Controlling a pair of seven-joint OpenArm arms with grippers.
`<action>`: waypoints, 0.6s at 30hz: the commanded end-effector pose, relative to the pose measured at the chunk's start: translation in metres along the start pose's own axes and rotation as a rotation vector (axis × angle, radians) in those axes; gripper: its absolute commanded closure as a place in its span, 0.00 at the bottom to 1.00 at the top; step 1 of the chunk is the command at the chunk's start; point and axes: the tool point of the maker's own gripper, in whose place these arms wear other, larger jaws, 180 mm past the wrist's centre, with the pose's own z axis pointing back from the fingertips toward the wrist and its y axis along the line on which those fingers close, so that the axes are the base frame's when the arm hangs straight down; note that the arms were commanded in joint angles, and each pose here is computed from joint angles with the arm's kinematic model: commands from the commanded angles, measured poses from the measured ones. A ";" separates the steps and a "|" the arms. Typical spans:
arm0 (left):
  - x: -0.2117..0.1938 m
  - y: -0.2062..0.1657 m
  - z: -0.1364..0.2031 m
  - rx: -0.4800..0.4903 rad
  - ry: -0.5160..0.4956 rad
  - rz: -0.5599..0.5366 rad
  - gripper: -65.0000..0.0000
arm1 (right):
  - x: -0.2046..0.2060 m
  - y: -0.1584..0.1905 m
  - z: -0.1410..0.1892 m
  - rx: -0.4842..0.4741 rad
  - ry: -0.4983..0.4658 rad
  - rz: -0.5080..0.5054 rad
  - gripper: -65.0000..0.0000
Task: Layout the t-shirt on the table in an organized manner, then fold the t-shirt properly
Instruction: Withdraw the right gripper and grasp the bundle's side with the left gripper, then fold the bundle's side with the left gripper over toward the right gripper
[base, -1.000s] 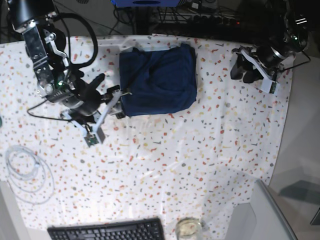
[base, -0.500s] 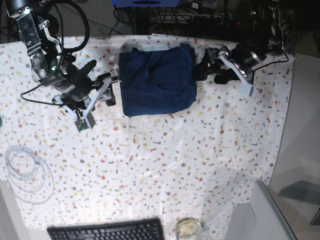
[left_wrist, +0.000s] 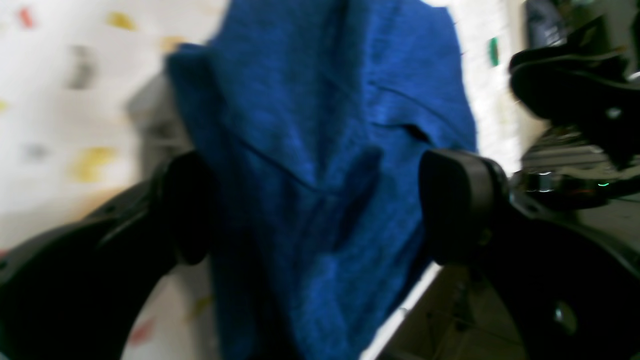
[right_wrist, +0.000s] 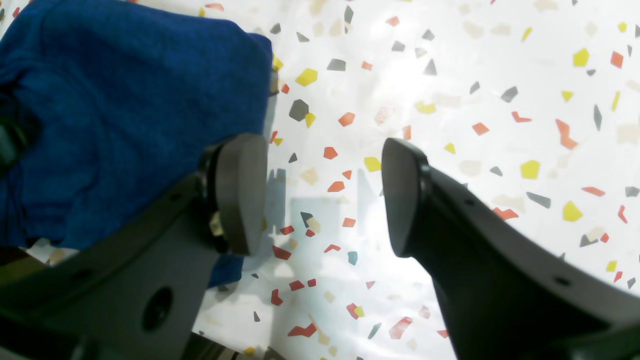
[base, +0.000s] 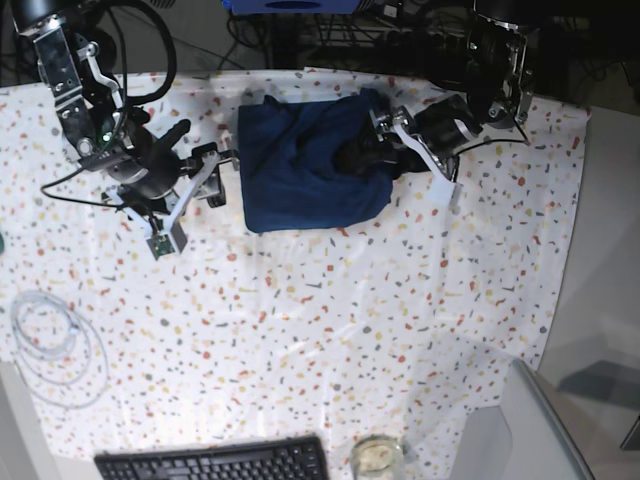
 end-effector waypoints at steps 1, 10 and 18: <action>-0.011 0.000 -0.004 0.000 0.053 -0.011 0.09 | 0.010 -0.003 0.002 -0.003 -0.034 0.005 0.48; -0.007 0.006 -0.018 -0.004 0.077 -0.004 0.63 | 0.009 -0.060 0.009 -0.128 -0.050 -0.120 0.48; 0.033 -0.002 -0.041 -0.004 0.283 -0.317 1.00 | -0.008 -0.113 0.022 -0.248 -0.040 -0.229 0.48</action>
